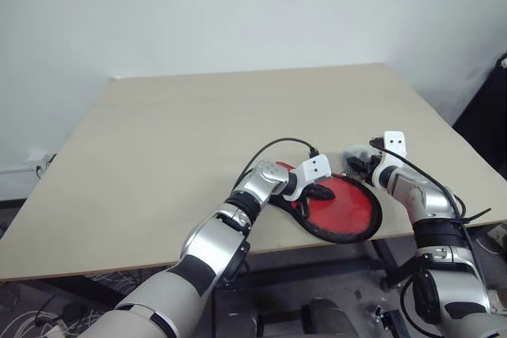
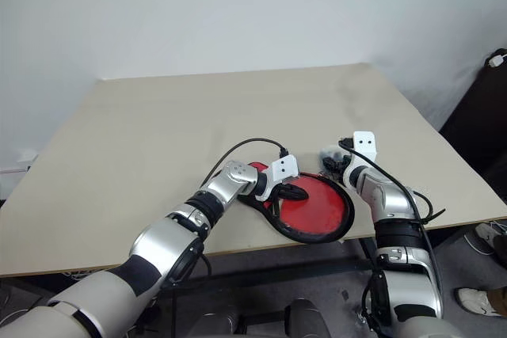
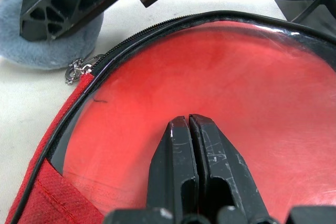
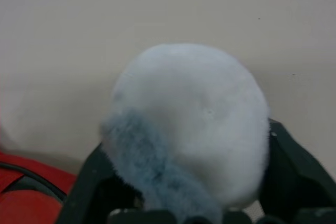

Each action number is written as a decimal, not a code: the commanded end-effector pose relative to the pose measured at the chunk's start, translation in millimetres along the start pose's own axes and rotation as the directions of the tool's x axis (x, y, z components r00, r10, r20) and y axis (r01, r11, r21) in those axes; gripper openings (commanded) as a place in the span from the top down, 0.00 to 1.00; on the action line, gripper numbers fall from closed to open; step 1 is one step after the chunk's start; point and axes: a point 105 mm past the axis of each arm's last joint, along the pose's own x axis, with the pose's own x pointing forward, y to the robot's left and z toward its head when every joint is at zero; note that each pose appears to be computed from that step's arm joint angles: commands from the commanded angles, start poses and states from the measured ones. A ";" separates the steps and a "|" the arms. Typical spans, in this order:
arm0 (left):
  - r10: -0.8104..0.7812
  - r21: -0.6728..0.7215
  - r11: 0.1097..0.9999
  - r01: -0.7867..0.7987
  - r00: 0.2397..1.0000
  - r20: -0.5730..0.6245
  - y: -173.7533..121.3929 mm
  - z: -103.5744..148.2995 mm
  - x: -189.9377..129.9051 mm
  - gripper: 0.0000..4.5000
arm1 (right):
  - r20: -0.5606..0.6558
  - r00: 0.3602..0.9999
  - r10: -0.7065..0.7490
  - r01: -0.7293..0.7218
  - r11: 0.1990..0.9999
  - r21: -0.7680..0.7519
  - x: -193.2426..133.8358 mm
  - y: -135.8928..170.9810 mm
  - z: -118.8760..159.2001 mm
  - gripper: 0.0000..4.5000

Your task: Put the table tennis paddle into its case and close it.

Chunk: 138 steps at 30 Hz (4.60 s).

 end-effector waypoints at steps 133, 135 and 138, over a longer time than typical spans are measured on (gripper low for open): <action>-0.003 -0.074 0.997 -0.010 0.986 -0.164 -12.4 -33.0 12.1 1.00 | -0.069 0.997 0.029 -0.072 0.601 -0.796 -122.9 -60.6 20.4 0.91; -0.003 -0.076 0.997 -0.009 0.987 -0.163 -12.6 -32.7 12.4 1.00 | -0.089 0.995 0.040 -0.095 0.602 -0.793 -125.7 -59.7 17.3 0.91; -0.002 -0.075 0.997 -0.010 0.987 -0.161 -12.6 -31.4 13.3 1.00 | -0.124 0.992 0.031 -0.118 0.591 -0.798 -130.8 -63.1 12.2 0.91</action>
